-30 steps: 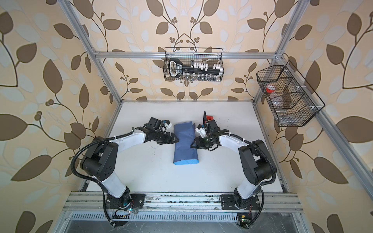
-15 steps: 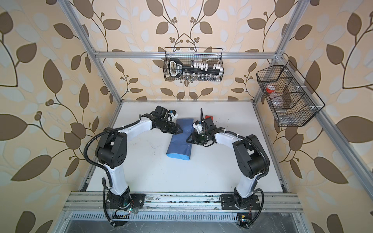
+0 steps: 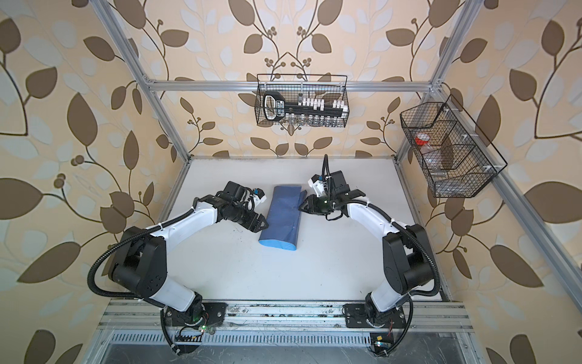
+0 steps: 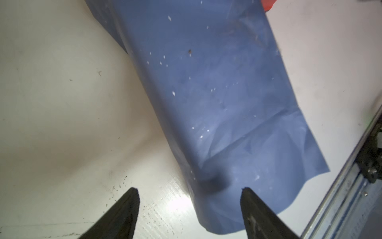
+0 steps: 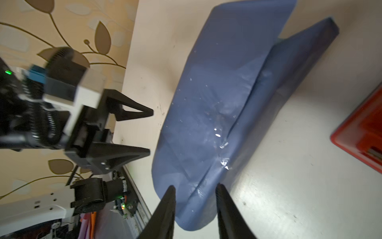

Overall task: Wrap a gift box in wrapping paper
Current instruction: Fold the wrapping paper for the gift box.

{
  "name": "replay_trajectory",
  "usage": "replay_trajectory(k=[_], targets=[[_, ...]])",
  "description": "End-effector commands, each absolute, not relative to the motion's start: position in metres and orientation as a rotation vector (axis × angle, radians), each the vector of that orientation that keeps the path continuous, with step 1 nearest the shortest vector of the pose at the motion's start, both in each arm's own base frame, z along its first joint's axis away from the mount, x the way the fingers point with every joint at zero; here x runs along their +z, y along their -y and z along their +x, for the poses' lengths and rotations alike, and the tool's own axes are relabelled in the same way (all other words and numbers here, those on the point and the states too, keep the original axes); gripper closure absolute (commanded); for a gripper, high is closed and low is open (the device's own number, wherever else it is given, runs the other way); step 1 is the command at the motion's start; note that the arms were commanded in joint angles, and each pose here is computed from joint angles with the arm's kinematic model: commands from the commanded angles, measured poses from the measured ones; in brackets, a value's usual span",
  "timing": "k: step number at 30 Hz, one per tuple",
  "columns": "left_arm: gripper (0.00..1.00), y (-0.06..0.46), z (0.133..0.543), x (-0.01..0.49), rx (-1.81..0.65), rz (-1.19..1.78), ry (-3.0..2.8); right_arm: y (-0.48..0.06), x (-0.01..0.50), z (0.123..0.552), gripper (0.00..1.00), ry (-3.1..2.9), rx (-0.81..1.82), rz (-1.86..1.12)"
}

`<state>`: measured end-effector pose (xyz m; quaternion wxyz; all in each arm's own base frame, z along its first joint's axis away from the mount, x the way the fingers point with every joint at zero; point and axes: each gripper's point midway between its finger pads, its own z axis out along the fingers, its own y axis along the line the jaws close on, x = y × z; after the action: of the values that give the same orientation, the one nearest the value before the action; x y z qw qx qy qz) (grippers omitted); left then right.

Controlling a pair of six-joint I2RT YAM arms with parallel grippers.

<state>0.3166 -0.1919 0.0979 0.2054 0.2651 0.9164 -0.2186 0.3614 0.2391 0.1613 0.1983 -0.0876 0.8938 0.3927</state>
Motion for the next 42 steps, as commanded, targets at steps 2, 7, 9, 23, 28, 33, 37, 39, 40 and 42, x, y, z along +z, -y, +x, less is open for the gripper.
replay_trajectory(k=[2,7,9,23,28,33,37,39,40,42], targets=[[0.28,0.19,0.338,0.097,-0.489,0.76,-2.472,-0.283,0.176,0.376,0.79,-2.437,1.26,-0.364],[0.36,0.202,0.334,0.088,-0.512,0.781,-2.453,-0.313,0.161,0.4,0.89,-2.442,1.333,-0.402],[0.37,0.203,0.338,0.083,-0.491,0.789,-2.478,-0.31,0.146,0.408,0.9,-2.465,1.324,-0.374],[0.57,0.196,0.369,0.06,-0.339,0.739,-2.602,-0.282,0.061,0.4,0.9,-2.586,1.266,-0.177],[0.66,0.202,0.372,0.048,-0.372,0.76,-2.656,-0.278,0.052,0.4,0.9,-2.604,1.24,-0.178],[0.7,0.207,0.373,0.045,-0.391,0.755,-2.683,-0.272,0.045,0.394,0.9,-2.616,1.217,-0.166],[0.83,0.212,0.37,0.045,-0.402,0.784,-2.688,-0.271,0.039,0.39,0.9,-2.626,1.224,-0.15],[0.91,0.213,0.367,0.042,-0.384,0.812,-2.688,-0.27,0.039,0.388,0.9,-2.619,1.216,-0.155],[0.92,0.213,0.368,0.04,-0.366,0.816,-2.685,-0.269,0.038,0.387,0.9,-2.622,1.211,-0.157],[0.94,0.213,0.368,0.039,-0.334,0.824,-2.687,-0.268,0.036,0.387,0.9,-2.627,1.21,-0.154]])
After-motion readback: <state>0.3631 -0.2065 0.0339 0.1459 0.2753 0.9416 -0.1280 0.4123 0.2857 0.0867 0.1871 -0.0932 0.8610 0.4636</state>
